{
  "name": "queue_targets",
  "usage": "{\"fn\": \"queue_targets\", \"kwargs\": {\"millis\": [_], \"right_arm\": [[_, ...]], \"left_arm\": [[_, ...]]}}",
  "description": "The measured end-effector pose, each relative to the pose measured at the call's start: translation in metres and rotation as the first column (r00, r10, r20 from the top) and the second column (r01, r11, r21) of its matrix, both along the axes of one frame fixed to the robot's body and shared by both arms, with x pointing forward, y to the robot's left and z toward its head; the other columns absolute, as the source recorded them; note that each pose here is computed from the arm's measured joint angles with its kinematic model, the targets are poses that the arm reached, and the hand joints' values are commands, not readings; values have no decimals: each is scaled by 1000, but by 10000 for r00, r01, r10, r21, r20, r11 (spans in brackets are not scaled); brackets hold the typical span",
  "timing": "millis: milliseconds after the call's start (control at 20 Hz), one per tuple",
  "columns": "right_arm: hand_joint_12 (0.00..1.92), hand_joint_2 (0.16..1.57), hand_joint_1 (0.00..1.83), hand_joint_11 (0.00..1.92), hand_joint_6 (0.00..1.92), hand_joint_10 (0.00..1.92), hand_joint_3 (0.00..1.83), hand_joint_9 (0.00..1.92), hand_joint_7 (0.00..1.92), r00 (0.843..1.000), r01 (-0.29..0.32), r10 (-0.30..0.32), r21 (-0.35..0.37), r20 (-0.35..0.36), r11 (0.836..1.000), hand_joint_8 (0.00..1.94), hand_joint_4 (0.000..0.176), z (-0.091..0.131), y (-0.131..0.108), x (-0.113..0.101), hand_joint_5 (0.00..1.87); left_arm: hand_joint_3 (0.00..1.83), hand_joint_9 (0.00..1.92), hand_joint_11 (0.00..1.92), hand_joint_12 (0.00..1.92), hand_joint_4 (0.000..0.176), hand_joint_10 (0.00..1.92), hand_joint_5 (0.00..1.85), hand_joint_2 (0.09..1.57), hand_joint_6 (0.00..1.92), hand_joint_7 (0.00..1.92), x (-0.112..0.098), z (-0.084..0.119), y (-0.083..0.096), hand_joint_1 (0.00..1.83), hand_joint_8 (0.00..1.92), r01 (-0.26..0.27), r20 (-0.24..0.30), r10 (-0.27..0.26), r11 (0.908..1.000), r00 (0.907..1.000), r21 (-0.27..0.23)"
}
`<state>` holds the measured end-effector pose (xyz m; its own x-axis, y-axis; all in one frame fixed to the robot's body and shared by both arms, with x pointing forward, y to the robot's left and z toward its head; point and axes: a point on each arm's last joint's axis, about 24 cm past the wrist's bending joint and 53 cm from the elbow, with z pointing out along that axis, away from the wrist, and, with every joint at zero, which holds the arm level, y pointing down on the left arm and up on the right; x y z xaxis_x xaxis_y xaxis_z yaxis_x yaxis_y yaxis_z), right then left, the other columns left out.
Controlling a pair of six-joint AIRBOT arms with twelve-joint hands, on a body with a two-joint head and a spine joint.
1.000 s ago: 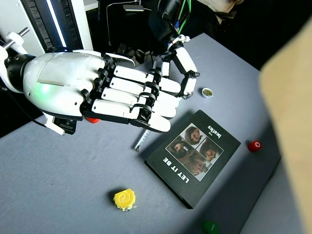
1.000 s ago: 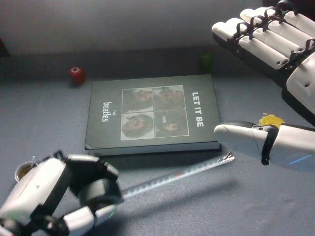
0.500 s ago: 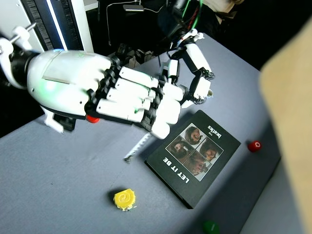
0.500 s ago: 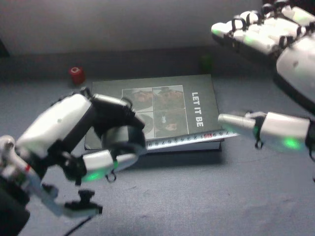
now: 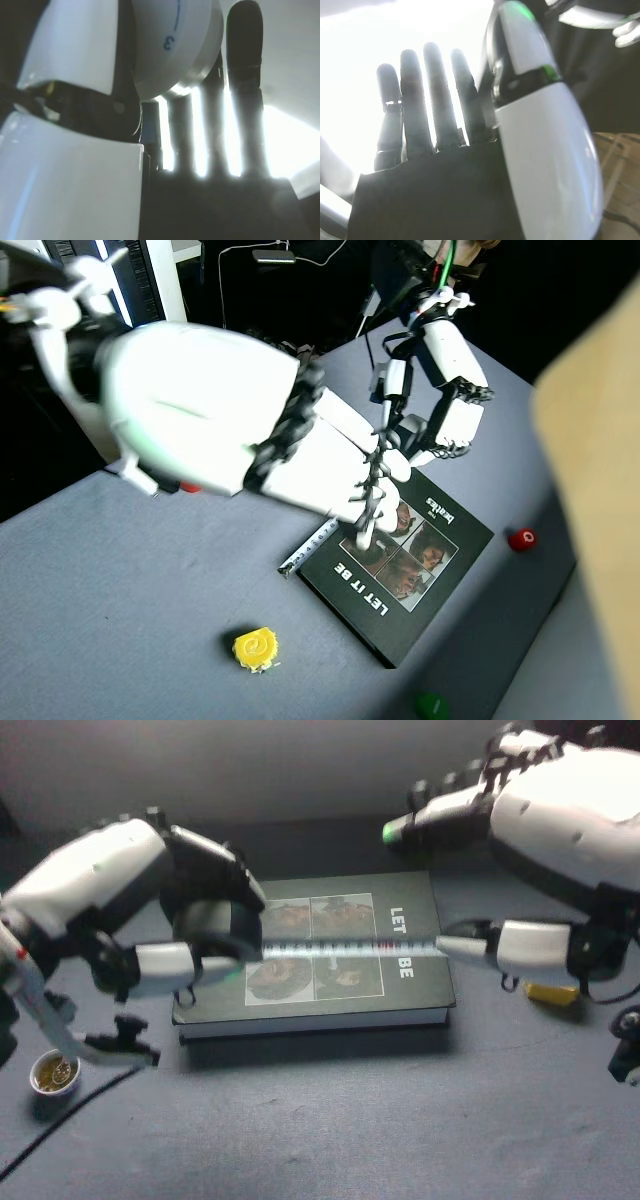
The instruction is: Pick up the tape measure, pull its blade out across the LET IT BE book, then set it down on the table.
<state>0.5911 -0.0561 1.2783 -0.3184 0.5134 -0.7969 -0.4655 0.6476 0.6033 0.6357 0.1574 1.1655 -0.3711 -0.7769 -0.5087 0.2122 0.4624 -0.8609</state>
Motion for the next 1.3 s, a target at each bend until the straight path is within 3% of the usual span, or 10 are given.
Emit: {"fn": "queue_targets", "kwargs": {"millis": [100,250,500,650,800,1100,1300], "right_arm": [[1309,1167,1002,136,38,80,3,619,677,9999,159,-160,-117,-34,9998,25,0,2,1,5,599],[1298,1160,986,182,37,92,0,674,732,9970,525,-498,-438,592,9977,27,0,0,2,9,637],[1294,1168,1035,270,40,101,4,733,812,9904,1382,-1381,-186,37,9902,32,0,-8,-14,23,704],[1309,1171,1060,333,46,124,3,783,859,9916,1195,-1190,-74,509,9928,43,0,11,-9,32,737],[1313,1172,1067,358,50,134,2,797,887,9948,956,-947,-221,383,9952,49,0,5,1,51,761],[1299,1171,1063,274,36,132,0,767,892,9941,1076,-1071,-296,167,9938,32,0,-8,8,59,769],[1290,1178,1078,269,29,128,3,755,886,9890,1394,-1375,-333,540,9897,25,0,-4,4,76,762]], "left_arm": [[0,912,825,1070,0,1197,1075,1070,652,1136,10,8,8,1390,802,-247,103,248,9997,9996,-88],[0,910,833,1080,0,1200,1079,1070,650,1131,17,16,14,1389,807,-363,142,363,9993,9992,-1],[0,909,828,1076,0,1201,1077,1070,651,1132,19,17,21,1389,804,-463,1,463,9988,9989,156],[0,906,839,1084,0,1205,1090,1070,638,1123,23,20,26,1389,818,-562,65,561,9983,9984,179],[0,914,834,1084,0,1212,1040,1076,704,1118,28,20,41,1388,818,-1069,-150,1066,9941,9942,-195],[0,916,835,1098,0,1209,1093,1071,638,1109,31,26,43,1389,823,-1196,-87,1194,9918,9928,-449],[0,921,854,1069,0,1206,1054,1073,678,1122,33,25,46,1389,809,-1282,-155,1276,9905,9917,-502]]}}
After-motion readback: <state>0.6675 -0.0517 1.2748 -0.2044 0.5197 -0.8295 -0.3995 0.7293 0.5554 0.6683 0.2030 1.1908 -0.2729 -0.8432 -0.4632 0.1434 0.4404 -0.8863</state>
